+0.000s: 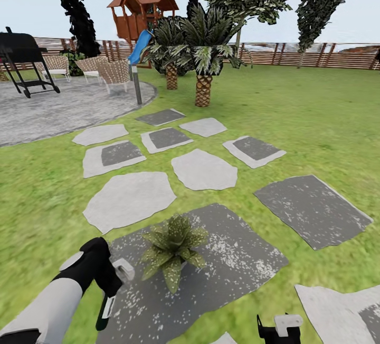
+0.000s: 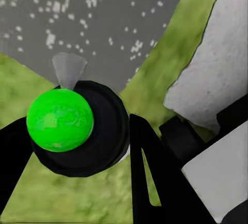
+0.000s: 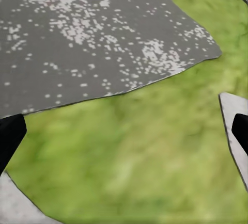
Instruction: Pick up the pesticide atomizer in the garden and spray insectifuge to fully cover both potted plants in the garden.
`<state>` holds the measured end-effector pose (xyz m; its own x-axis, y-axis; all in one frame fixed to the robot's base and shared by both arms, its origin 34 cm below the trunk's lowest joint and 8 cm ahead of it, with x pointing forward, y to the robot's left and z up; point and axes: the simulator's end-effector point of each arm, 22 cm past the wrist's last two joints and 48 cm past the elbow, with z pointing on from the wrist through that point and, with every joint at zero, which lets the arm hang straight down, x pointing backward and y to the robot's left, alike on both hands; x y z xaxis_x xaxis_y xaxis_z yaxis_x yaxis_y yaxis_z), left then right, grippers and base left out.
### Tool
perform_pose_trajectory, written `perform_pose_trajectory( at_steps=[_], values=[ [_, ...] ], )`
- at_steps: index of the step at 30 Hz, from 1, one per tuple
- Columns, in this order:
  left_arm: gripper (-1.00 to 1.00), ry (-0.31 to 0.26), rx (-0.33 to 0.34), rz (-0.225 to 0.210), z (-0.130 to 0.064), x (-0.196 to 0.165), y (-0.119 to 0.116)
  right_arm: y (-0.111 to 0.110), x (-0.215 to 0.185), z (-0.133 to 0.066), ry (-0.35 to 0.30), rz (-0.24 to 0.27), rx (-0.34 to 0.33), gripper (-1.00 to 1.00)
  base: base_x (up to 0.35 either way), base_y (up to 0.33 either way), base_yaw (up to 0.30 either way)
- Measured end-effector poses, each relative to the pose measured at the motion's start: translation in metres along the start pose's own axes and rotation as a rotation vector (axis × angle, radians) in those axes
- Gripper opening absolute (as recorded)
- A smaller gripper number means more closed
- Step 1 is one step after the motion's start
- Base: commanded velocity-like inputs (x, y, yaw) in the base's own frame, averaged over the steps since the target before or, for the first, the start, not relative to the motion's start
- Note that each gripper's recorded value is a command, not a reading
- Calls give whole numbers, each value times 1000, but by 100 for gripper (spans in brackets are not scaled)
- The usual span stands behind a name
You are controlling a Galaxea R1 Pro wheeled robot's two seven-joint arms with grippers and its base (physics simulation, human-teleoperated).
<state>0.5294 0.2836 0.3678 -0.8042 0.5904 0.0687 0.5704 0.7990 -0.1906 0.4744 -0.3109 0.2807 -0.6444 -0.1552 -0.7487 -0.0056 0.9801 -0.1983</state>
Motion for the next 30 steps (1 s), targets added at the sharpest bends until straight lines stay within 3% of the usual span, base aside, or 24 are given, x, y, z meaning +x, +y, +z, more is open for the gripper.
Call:
perform_pose_trajectory(
  at_steps=[6,9,12,16,22,30],
  values=[
    [-100,-3,-50,-60,-5,26,37,0,0,0,0,-1,-1,100,0,0,0],
    [-100,-45,-68,-22,0,22,41,0,0,0,0,-1,-1,100,0,0,0],
    [-100,-122,-76,-18,7,13,41,-1,0,0,0,-1,2,100,0,0,0],
    [-100,-282,-134,-19,-3,-14,59,-1,0,0,0,-2,1,100,0,0,0],
    [-100,-419,-144,-43,-13,-32,69,-2,0,0,1,-1,3,100,-76,0,0],
    [-100,-448,-140,-49,-16,-39,68,-5,1,0,1,-3,6,100,-326,0,0]
  ],
)
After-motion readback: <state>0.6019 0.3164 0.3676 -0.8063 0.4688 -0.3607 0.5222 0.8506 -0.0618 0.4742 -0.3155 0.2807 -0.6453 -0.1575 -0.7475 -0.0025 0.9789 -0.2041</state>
